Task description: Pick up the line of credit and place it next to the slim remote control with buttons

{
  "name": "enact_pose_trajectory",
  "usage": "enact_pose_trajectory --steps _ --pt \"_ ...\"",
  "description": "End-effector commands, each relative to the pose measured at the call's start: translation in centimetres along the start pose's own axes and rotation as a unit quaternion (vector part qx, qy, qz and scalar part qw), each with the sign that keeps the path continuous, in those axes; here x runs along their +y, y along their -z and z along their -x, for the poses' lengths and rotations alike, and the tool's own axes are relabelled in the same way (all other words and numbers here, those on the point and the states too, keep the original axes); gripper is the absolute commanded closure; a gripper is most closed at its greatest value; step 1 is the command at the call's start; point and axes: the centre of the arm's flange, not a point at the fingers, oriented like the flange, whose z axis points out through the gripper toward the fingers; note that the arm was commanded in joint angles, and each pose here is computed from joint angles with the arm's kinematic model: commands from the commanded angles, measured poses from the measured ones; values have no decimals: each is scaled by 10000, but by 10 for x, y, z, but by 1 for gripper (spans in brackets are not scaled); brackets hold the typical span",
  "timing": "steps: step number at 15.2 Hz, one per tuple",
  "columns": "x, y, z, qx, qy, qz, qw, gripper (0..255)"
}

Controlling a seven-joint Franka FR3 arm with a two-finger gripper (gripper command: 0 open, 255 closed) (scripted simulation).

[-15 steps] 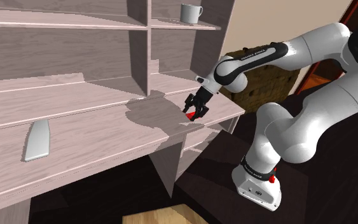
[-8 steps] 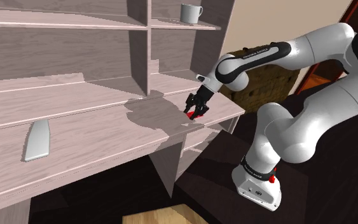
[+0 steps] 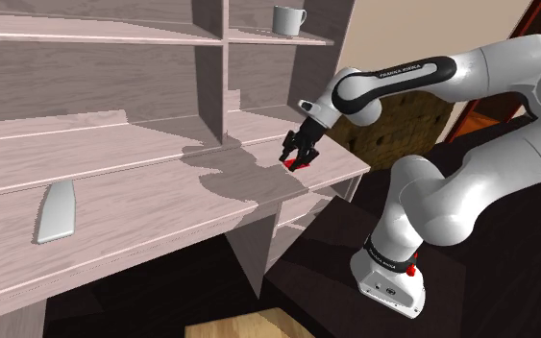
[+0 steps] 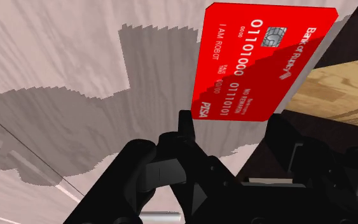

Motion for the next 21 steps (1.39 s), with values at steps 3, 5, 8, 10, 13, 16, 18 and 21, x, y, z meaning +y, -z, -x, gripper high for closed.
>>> enact_pose_trajectory --steps 3,5,8,10,13,16,18,21 --pt "0 18 -12 -2 0 -2 10000 255" --pt "0 27 -18 -2 0 -2 10000 255" --pt "8 13 -39 -2 0 -2 10000 255" --pt "16 0 -60 -2 0 -2 10000 255" --pt "28 -21 -91 -2 0 -2 10000 255" --pt "40 -42 -123 -2 0 -2 10000 255" --pt "48 -55 -144 -2 0 -2 10000 255" --pt "60 -76 -176 -2 0 -2 10000 255"
